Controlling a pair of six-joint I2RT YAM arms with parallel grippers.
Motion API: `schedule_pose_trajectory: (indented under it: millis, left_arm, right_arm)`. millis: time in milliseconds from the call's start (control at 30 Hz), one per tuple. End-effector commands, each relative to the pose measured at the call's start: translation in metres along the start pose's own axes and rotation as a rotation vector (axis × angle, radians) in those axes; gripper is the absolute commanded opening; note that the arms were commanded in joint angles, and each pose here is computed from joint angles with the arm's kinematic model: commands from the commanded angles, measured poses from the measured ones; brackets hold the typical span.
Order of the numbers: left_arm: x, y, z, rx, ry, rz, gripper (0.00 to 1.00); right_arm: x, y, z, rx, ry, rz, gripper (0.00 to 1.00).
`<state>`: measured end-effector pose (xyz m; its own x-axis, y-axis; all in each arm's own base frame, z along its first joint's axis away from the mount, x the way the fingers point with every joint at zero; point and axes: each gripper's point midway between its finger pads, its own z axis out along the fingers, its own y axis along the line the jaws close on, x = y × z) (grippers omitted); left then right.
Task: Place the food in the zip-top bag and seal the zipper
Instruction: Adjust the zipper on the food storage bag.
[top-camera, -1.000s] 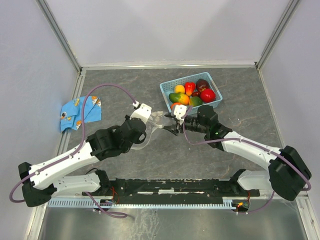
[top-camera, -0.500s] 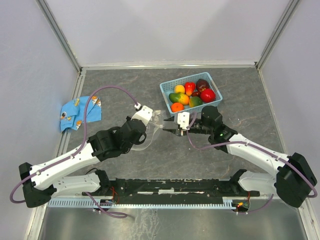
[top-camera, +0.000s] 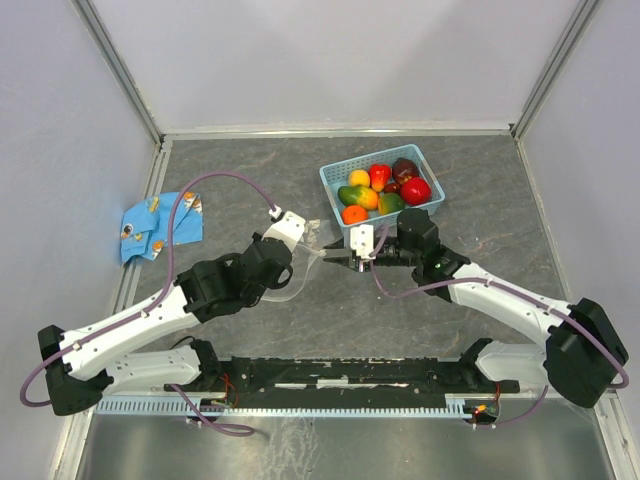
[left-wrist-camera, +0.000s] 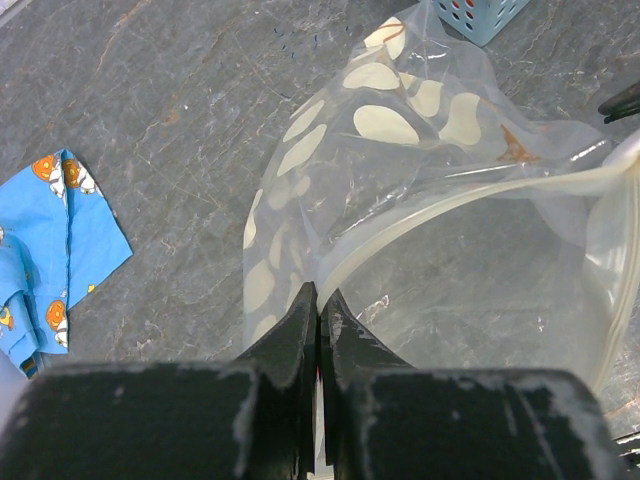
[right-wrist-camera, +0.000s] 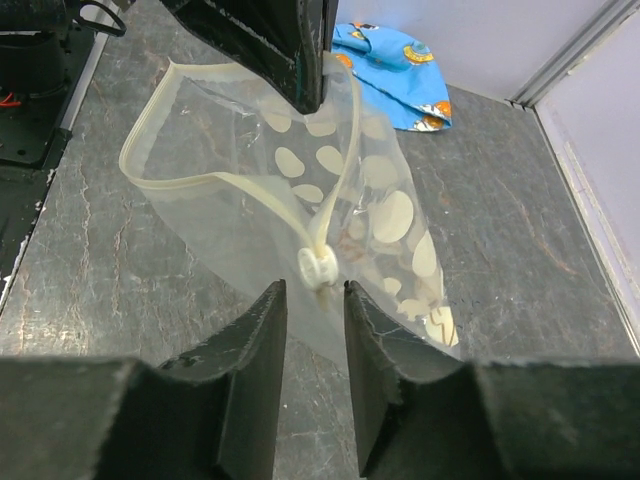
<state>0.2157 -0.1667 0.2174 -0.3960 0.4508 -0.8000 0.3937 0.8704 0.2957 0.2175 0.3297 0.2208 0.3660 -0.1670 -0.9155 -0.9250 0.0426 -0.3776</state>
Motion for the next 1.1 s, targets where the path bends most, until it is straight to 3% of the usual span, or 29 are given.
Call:
schedule_pose_trajectory:
  millis: [0,233,667,800,867,967,1067]
  left_arm:
    - [-0.014,0.001,-0.002,0.011,-0.05,-0.003,0.03]
    - [-0.011,0.008,-0.002,-0.025,-0.041,0.0,0.03]
    - [-0.018,0.031,-0.003,-0.186,0.015,0.009,0.03]
    - [-0.031,0.047,-0.007,-0.255,0.006,-0.007,0.03]
    - [-0.036,0.05,-0.005,-0.269,0.009,-0.021,0.03]
    - [-0.035,0.053,0.005,-0.273,0.026,-0.07,0.03]
    - [-0.029,0.055,0.02,-0.253,0.059,-0.144,0.03]
  right_arm:
    - [-0.025,-0.014,0.005,0.002,-0.052,-0.062,0.32]
    - [-0.008,-0.023,-0.002,0.012,0.1,-0.11,0.02]
    - [0.015,-0.078,-0.024,0.198,0.365,-0.256,0.02]
    - [0.021,-0.088,-0.009,0.188,0.362,-0.259,0.02]
    - [0.017,-0.094,0.0,0.206,0.323,-0.236,0.09]
    - [0.009,-0.098,0.007,0.256,0.252,-0.144,0.34]
    - [0.001,-0.094,0.006,0.303,0.191,-0.002,0.5]
